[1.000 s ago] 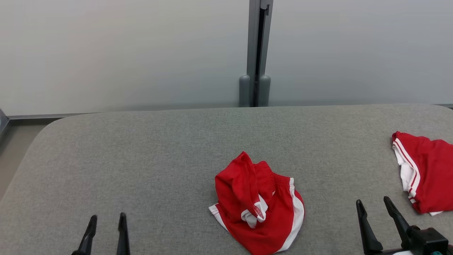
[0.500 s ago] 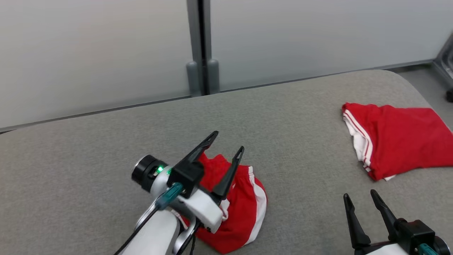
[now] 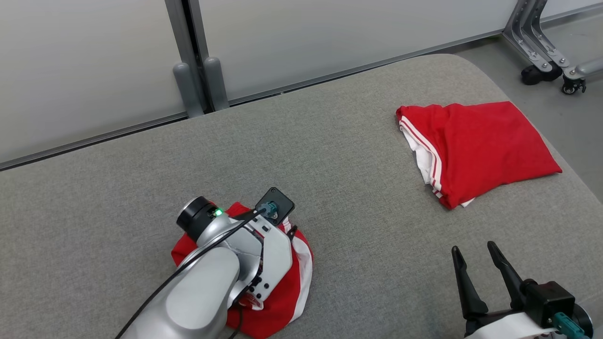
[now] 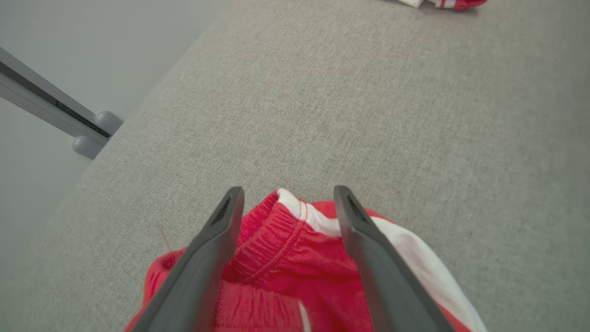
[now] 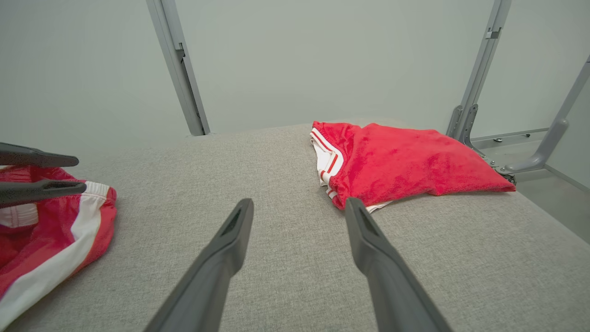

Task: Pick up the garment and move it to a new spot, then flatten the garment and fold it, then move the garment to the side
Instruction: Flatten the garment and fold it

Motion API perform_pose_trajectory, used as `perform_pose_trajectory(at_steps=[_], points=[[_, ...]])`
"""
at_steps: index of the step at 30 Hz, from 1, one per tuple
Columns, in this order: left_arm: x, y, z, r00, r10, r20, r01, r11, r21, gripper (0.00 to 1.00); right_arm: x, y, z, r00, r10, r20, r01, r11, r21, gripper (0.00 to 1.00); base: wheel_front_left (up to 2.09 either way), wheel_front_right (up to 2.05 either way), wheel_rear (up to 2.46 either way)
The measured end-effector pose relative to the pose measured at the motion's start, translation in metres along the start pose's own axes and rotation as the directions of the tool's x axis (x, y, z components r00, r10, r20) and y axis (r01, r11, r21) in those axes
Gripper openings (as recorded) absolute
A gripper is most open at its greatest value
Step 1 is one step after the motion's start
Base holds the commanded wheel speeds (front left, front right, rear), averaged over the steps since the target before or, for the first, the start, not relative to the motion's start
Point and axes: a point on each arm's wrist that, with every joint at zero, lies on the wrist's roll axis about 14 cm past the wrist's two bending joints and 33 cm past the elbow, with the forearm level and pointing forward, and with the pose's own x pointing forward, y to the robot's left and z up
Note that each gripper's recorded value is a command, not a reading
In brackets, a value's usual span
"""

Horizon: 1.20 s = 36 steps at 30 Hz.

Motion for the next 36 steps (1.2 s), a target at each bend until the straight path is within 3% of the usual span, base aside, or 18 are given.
perform_pose_trajectory(at_steps=[7,8,10,11,16,22,29,36], points=[[-0.003,-0.002,-0.034,0.988,-0.026,-0.155,0.022,0.999,-0.025,1.00,0.001,-0.002,-0.001,1.000,-0.007,-0.005,0.007,1.000,0.004,1.00,0.00,0.00,0.00],[-0.004,-0.004,-0.038,0.984,-0.034,-0.175,0.031,0.999,-0.021,0.90,0.002,-0.002,-0.002,1.000,-0.005,-0.005,0.005,1.000,0.007,1.00,0.00,0.00,0.00],[-0.006,-0.009,-0.045,0.977,-0.054,-0.204,0.048,0.998,-0.033,0.10,0.002,0.000,-0.002,1.000,-0.001,-0.007,0.002,1.000,0.008,1.00,0.00,0.00,0.00],[-0.007,-0.012,-0.048,0.974,-0.065,-0.215,0.058,0.998,-0.038,0.00,0.003,0.000,-0.002,1.000,0.001,-0.007,-0.001,1.000,0.008,1.00,0.00,0.00,0.00],[-0.011,-0.012,-0.034,0.987,-0.081,-0.138,0.069,0.994,-0.087,0.00,0.005,0.002,-0.002,1.000,0.007,-0.006,-0.007,1.000,0.010,1.00,0.00,0.00,0.00],[-0.021,0.022,0.038,0.986,0.061,0.155,-0.027,0.976,-0.214,0.00,0.005,0.003,-0.001,1.000,0.012,0.000,-0.012,1.000,0.013,1.00,0.00,0.00,0.00],[-0.058,0.052,0.126,0.858,0.191,0.477,-0.070,0.963,-0.260,0.00,0.006,0.005,0.000,1.000,0.021,0.004,-0.021,1.000,0.016,1.00,0.00,0.00,0.00],[-0.095,0.060,0.163,0.706,0.246,0.664,-0.053,0.954,-0.296,0.00,0.009,0.010,-0.002,0.999,0.037,-0.003,-0.037,0.999,0.015,1.00,0.00,0.00,0.00]])
